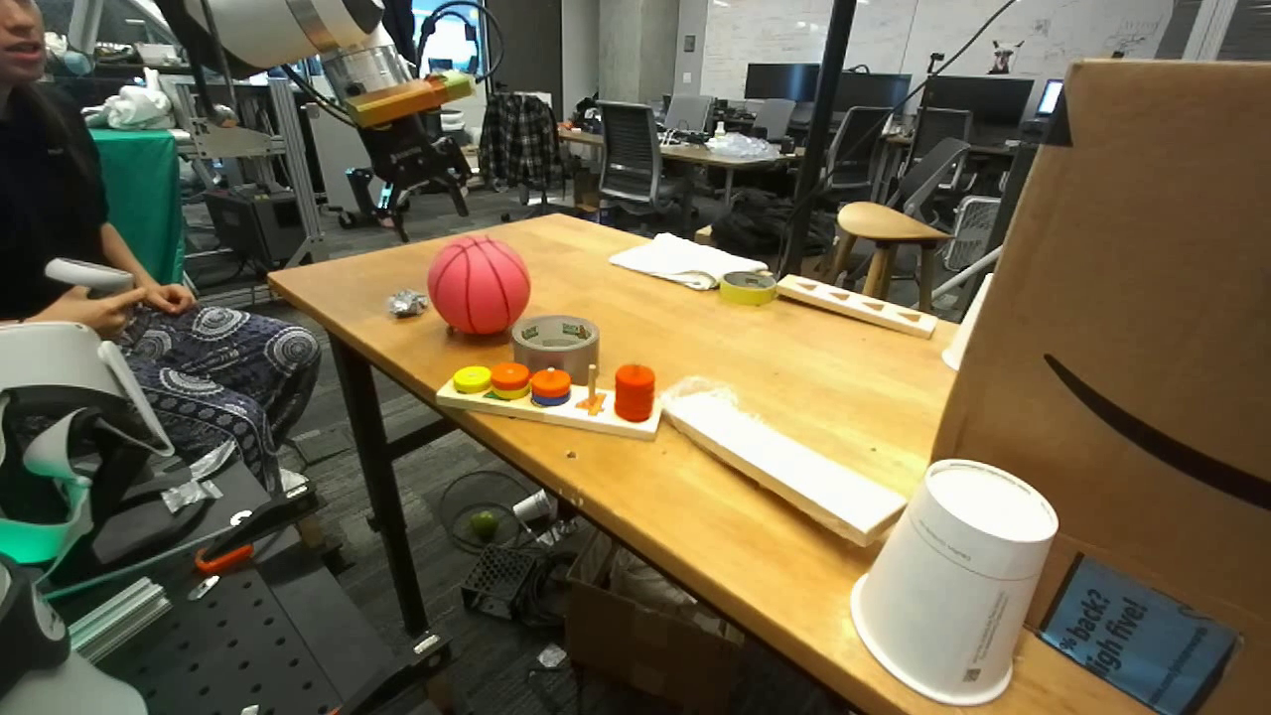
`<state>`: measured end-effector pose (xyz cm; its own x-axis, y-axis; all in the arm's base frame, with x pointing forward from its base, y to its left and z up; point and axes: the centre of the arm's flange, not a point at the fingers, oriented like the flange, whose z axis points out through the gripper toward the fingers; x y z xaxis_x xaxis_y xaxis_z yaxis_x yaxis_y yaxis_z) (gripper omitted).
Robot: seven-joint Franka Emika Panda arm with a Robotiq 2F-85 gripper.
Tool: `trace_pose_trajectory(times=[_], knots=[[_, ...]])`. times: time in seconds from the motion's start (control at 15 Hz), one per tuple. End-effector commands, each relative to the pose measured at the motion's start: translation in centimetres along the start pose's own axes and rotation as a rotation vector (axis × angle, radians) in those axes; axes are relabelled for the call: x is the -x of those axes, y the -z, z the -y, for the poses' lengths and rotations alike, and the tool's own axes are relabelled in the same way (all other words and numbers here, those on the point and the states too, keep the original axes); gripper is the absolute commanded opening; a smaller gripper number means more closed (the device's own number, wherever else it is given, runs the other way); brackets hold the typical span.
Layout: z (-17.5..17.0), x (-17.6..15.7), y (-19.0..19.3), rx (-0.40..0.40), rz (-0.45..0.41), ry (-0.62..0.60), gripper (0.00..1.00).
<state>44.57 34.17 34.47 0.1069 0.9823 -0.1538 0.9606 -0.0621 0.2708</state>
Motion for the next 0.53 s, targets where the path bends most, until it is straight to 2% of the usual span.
trace_pose_trajectory(times=[0.0,0.2,0.47], knots=[[-0.6,1.8,0.3,-0.024,0.066,0.012,1.00],[-1.0,2.8,-0.3,-0.056,0.102,0.022,1.00],[-1.3,2.2,-0.8,-0.056,0.062,0.120,1.00]])
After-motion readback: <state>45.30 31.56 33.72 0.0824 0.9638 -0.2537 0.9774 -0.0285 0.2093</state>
